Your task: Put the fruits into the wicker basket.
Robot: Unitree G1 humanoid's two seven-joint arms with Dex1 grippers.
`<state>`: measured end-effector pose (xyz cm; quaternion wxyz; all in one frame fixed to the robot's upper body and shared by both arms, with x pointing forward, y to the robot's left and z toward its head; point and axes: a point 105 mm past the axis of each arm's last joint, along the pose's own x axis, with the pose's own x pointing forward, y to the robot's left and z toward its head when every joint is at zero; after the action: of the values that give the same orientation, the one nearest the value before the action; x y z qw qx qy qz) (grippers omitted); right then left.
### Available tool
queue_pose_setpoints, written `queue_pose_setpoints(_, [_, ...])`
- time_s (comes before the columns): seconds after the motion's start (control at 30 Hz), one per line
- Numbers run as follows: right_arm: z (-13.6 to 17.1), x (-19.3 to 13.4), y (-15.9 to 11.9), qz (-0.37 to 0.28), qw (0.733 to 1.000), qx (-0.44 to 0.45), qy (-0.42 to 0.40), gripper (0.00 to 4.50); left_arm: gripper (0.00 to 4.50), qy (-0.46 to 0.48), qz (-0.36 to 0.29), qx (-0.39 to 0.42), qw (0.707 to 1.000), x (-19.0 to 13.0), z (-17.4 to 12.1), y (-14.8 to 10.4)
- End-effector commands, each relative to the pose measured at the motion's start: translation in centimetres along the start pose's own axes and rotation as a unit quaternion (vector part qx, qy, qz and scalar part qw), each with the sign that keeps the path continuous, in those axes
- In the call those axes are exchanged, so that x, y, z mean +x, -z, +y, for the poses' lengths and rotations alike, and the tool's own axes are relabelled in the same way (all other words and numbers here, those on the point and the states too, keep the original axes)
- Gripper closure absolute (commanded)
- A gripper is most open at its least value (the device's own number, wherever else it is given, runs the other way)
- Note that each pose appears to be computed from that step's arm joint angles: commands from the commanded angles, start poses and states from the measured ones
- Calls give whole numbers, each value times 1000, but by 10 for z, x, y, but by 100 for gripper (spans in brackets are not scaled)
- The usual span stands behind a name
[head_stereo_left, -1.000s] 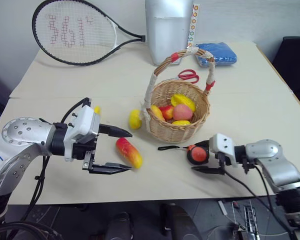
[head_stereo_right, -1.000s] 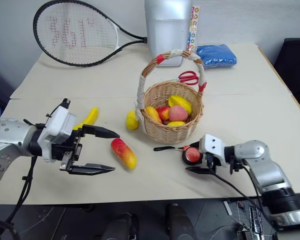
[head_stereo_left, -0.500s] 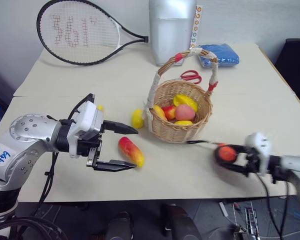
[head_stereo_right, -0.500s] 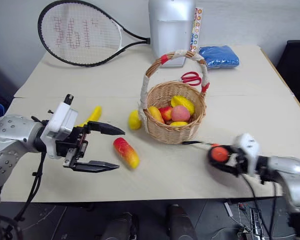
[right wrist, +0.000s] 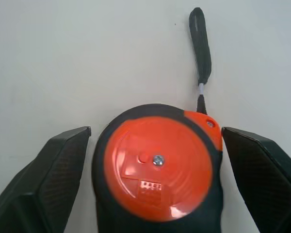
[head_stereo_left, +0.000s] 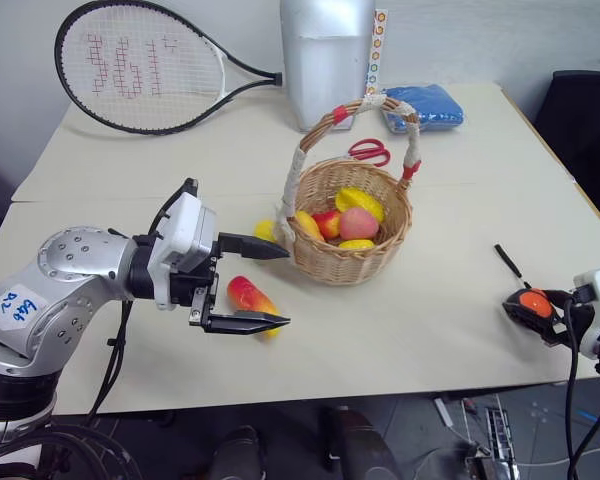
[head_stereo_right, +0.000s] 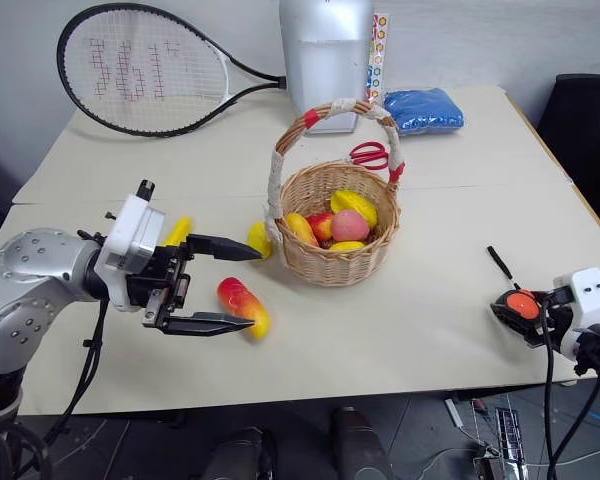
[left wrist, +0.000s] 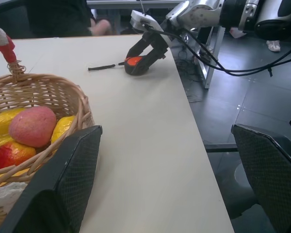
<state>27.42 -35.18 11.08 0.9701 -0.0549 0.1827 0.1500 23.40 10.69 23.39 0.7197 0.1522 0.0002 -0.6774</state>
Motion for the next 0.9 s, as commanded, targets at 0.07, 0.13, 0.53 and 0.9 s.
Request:
queue_pose_setpoints(0.07, [37,-12,-82,-88,988,-56,-111,4,0,-97,12,12,995,-27,16,-3])
queue_pose_setpoints(0.13, [83,-19,-111,-101,966,-81,-224,4,0,-164,44,-3,986,-48,25,8])
queue_pose_setpoints(0.53, [207,-47,-165,-139,843,-214,-474,4,0,-395,193,-101,892,-171,17,60])
queue_pose_setpoints(0.9, [224,-46,-175,-159,824,-226,-495,4,0,-450,190,-134,862,-159,97,99])
